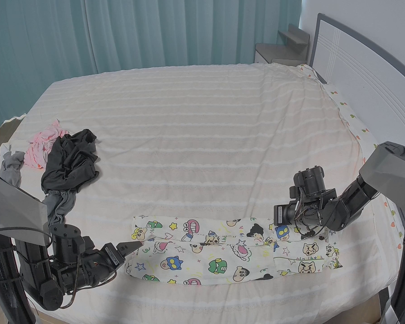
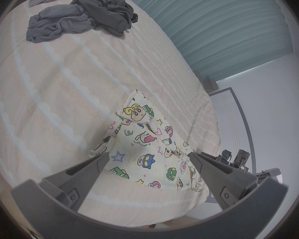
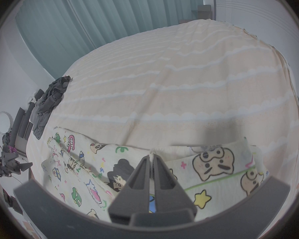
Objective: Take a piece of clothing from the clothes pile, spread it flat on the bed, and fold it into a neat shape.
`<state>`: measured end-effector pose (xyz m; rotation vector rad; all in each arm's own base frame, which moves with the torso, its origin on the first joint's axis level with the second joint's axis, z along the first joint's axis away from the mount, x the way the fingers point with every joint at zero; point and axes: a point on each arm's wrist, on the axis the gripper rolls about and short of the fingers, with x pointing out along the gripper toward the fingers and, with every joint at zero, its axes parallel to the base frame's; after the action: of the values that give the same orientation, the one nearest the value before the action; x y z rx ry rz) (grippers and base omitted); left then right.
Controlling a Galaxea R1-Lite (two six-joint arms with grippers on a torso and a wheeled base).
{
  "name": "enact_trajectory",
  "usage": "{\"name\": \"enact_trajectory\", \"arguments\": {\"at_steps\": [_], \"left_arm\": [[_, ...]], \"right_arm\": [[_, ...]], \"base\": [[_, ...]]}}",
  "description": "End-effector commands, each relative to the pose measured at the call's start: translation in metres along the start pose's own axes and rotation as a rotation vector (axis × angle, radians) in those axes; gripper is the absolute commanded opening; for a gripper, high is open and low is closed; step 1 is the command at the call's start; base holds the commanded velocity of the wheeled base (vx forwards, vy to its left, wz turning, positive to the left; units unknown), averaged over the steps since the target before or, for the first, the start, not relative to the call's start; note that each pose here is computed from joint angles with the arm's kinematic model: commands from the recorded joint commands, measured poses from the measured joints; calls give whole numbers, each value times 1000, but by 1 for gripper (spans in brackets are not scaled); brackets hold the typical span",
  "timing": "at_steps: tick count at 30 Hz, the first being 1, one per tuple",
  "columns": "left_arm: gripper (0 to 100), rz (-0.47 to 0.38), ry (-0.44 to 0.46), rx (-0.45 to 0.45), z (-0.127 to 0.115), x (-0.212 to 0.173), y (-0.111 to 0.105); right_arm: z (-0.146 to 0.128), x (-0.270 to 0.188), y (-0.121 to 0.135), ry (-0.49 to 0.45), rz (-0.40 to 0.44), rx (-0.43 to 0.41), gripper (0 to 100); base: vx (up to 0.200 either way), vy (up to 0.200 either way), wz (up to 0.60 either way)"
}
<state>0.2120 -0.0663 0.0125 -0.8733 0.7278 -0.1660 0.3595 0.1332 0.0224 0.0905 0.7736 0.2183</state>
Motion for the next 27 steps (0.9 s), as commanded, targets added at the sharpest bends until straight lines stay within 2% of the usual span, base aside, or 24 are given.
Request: {"name": "enact_trajectory", "arguments": {"at_steps": [1,9,10,14,19,20,22,27], "left_arm": [[100,0,-1,0,0,0,0],[100,1,0,-1,0,0,0],[100,0,-1,0,0,0,0],[100,0,-1,0,0,0,0],[100,0,-1,0,0,0,0],[100,-1,1,1,0,0,0],[100,1,0,-1,0,0,0],[100,1,2,0,-1,0,0]], "right_arm": [[-4,-1,7,9,11,-13,0],[-3,8,5,-4,-19,-10,0],[-3,8,5,-4,-19,-8,100],[0,2,6,-12,-14,14,100],[12,-17,6,-54,8,153,100],[12,-18,6,-55,10,160,100],[16,-27,-4,-62,18,207,100],[-7,-38,-25,27,19,301,100]], "base": [[0,0,0],[0,0,0],[0,0,0],[0,0,0],[0,0,0],[0,0,0],[0,0,0],[0,0,0]]}}
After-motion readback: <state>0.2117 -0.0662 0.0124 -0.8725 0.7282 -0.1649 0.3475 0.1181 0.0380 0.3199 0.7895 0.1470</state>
